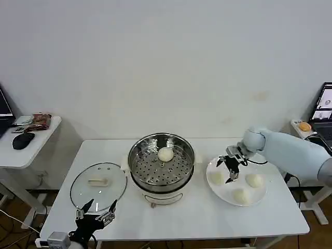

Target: Take steamed baozi put them in steamer then cover it.

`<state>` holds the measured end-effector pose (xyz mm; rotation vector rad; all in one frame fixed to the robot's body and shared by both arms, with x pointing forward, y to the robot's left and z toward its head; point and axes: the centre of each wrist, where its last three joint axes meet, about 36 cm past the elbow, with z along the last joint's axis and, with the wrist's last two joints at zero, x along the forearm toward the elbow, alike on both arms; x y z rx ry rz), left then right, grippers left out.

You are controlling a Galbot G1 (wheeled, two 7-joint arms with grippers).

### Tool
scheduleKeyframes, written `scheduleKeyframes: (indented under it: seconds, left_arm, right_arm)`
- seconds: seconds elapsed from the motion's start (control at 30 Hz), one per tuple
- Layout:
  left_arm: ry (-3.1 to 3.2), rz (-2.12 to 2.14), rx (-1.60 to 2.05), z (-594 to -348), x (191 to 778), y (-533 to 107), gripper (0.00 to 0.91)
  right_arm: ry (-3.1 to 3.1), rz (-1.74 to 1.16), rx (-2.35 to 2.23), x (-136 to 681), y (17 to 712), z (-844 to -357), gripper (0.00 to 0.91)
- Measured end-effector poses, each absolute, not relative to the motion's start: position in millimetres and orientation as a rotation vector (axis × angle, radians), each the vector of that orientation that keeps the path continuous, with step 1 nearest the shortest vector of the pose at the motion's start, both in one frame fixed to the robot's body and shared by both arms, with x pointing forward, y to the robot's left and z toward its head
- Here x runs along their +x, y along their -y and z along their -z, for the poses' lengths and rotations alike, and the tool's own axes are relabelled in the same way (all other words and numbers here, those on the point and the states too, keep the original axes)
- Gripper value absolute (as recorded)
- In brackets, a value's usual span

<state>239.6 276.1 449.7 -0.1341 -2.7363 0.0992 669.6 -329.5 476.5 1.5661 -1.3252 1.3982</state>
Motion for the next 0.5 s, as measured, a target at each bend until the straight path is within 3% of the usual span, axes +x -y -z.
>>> scheduleKeyframes:
  seconds: [0.5]
  left_arm:
    - [2.750, -0.101, -0.138, -458, 236, -274, 0.907]
  right_arm:
    - [1.329, -1.392, 1.560, 674, 325, -459, 0.907]
